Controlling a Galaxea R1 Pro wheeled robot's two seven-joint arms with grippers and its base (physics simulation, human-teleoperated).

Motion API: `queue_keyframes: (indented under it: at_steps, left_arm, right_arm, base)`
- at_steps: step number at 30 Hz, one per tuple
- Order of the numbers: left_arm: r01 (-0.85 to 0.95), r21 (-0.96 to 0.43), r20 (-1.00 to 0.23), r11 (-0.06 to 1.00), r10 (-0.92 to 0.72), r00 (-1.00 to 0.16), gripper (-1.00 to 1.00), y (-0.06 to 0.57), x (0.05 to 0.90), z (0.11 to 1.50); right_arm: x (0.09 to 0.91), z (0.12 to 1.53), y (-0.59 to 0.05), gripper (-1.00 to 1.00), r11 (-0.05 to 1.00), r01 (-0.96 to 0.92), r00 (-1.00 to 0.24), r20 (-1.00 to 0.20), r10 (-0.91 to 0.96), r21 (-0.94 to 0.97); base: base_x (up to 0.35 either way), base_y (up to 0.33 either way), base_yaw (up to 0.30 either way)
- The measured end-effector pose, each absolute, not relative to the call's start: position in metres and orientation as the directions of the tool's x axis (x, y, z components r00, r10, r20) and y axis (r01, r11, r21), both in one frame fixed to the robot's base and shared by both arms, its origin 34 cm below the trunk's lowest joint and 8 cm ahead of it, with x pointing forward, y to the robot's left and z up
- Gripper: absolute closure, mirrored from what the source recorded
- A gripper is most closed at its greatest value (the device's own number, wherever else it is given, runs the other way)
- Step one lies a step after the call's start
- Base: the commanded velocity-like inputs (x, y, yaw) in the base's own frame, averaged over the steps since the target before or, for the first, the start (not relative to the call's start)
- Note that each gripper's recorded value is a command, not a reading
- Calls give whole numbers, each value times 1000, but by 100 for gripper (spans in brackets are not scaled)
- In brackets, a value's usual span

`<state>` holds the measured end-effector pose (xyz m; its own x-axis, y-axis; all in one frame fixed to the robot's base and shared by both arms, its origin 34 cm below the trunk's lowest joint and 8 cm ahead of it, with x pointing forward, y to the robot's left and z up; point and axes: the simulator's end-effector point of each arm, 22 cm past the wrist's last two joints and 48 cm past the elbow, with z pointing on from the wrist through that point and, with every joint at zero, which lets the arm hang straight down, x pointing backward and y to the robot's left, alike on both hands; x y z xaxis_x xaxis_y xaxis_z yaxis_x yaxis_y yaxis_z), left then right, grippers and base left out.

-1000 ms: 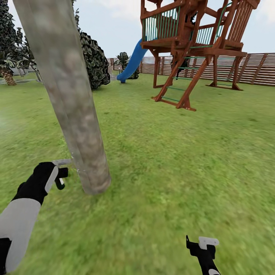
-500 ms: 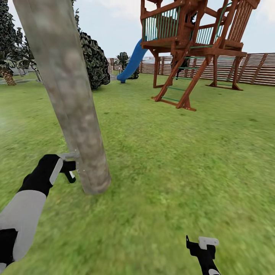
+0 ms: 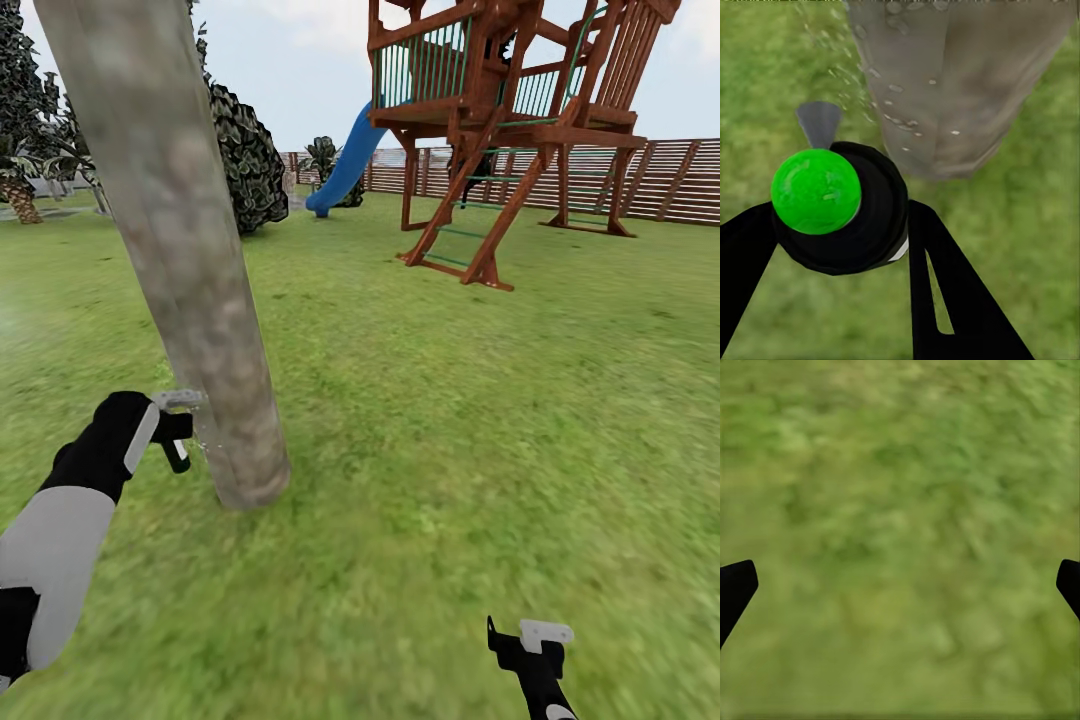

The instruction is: In the garden, pick up the pesticide atomizer on the floor and spray pesticide onto both trees until each tree trunk is fully covered.

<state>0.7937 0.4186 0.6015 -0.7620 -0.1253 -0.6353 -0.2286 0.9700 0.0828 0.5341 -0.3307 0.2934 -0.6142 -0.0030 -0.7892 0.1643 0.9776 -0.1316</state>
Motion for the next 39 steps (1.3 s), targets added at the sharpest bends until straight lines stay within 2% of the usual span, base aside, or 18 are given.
queue_keyframes:
  at_steps: [7, 24, 30, 34, 37, 39]
  left_arm:
    - [-221, 74, -669, 973, -115, -734, 100, 412, 800, 623]
    - [-221, 69, -654, 973, -123, -746, 100, 409, 796, 612]
    - [-230, 88, -648, 969, -120, -752, 100, 416, 793, 609]
    - [-237, 114, -578, 965, -130, -806, 100, 426, 764, 559]
    - [-216, 88, -572, 972, -128, -810, 100, 405, 762, 545]
    - [-184, 48, -568, 982, -125, -813, 100, 369, 766, 539]
  right_arm:
    - [534, 294, -331, -100, 978, 164, -614, -789, -3, -132]
    - [534, 294, -331, -100, 977, 166, -614, -790, -2, -132]
    - [535, 294, -331, -100, 977, 166, -613, -790, -2, -131]
    - [535, 294, -331, -100, 978, 165, -613, -790, -2, -131]
    - [535, 294, -331, -100, 977, 166, -613, -790, -2, -131]
    - [535, 294, -331, -100, 977, 166, -613, -790, -2, -131]
  base:
    - [119, -236, 171]
    - [2, -275, 7]
    - [112, -252, 237]
    - [131, -83, 244]
    - [7, -3, 34]
    - [1, 0, 3]
